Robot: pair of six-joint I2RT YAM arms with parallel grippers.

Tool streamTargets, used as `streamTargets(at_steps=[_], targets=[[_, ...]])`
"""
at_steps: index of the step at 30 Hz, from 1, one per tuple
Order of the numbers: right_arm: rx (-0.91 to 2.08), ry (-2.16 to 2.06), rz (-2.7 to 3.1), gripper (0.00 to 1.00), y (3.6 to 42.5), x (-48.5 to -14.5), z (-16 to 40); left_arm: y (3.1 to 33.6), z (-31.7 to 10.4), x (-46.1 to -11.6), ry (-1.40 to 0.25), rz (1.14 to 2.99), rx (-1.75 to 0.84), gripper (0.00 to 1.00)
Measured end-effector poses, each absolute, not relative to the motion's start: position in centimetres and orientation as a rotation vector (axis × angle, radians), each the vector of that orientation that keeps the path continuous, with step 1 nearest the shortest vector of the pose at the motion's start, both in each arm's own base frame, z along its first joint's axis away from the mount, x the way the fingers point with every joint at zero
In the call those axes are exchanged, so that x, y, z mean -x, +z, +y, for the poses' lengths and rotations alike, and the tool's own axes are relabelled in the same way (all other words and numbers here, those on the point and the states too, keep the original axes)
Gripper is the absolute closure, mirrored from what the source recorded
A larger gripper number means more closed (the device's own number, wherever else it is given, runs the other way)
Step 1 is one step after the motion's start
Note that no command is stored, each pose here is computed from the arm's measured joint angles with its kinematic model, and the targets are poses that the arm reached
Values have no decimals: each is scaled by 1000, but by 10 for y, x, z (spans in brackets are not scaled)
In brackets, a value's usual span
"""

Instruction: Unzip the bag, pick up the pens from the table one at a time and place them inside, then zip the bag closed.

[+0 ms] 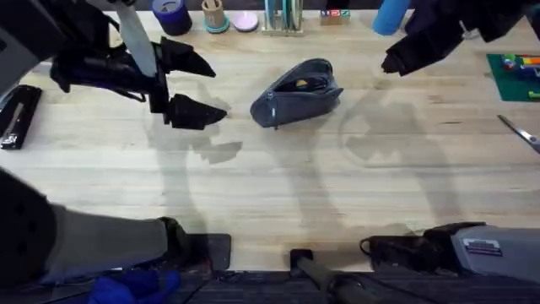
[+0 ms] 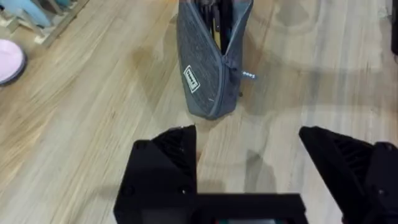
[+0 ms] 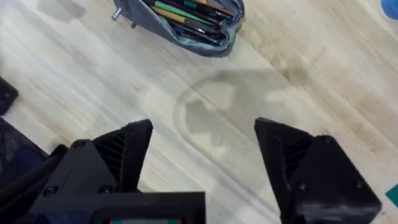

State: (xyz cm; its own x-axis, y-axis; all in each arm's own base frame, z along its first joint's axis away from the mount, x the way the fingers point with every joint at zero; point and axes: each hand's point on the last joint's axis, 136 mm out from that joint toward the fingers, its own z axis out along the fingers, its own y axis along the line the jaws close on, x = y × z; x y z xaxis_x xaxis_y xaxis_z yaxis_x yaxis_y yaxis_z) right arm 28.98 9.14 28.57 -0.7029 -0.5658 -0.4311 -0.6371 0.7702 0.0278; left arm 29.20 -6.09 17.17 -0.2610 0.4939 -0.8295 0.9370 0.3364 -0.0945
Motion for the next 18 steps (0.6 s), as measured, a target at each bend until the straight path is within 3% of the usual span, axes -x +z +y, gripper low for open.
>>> streamTargets(at_steps=[18], targets=[[914, 245, 2563, 5, 286, -290, 91, 132, -66, -310, -952, 1776, -1236, 6]])
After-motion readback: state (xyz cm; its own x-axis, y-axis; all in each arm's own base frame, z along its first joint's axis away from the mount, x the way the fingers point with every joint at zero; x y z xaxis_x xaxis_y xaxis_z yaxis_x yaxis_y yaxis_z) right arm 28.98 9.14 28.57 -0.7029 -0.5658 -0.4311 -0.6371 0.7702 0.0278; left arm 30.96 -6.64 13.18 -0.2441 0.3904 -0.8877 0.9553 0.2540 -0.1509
